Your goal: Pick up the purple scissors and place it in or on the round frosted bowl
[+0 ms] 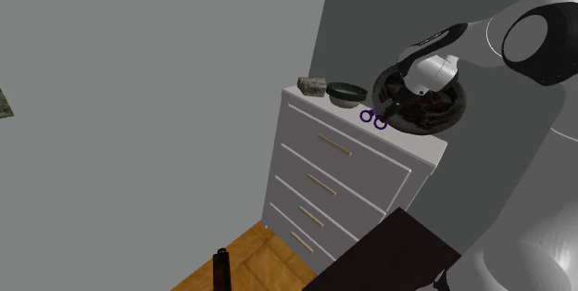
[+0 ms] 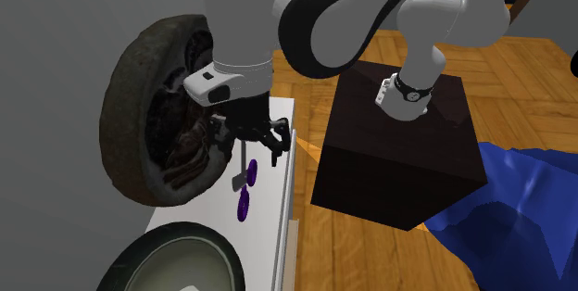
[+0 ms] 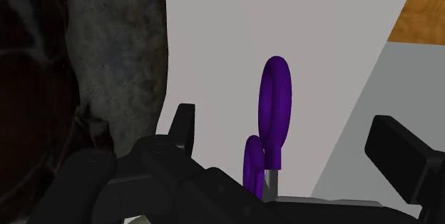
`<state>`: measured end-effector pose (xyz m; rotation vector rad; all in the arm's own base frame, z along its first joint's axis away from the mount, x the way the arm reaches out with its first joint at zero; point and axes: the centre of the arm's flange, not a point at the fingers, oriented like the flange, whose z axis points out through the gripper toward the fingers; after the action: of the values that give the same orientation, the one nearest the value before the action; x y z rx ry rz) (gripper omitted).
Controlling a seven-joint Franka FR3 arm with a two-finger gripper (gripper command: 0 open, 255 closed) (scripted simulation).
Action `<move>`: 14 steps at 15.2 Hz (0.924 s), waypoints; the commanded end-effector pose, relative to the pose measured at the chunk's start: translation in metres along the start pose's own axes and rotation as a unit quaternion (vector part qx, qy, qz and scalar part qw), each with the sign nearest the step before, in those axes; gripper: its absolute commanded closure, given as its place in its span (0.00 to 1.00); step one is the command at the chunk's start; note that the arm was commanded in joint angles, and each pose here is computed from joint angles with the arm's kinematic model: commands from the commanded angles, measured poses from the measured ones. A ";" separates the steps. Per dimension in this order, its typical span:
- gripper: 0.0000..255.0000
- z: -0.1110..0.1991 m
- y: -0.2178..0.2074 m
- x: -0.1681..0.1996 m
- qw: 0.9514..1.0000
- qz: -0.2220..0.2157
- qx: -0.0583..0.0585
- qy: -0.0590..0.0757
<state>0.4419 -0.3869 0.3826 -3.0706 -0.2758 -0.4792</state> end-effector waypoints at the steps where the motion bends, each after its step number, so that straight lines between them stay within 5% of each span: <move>1: 0.00 0.007 0.000 -0.001 1.000 0.000 0.000 0.000; 8: 0.00 0.007 0.000 -0.001 1.000 0.000 0.000 0.000; 9: 1.00 0.007 0.000 -0.001 1.000 0.000 0.000 0.000; 14: 1.00 0.007 0.000 -0.001 1.000 0.000 0.000 0.000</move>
<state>0.4432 -0.3866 0.3757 -3.0706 -0.2751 -0.4796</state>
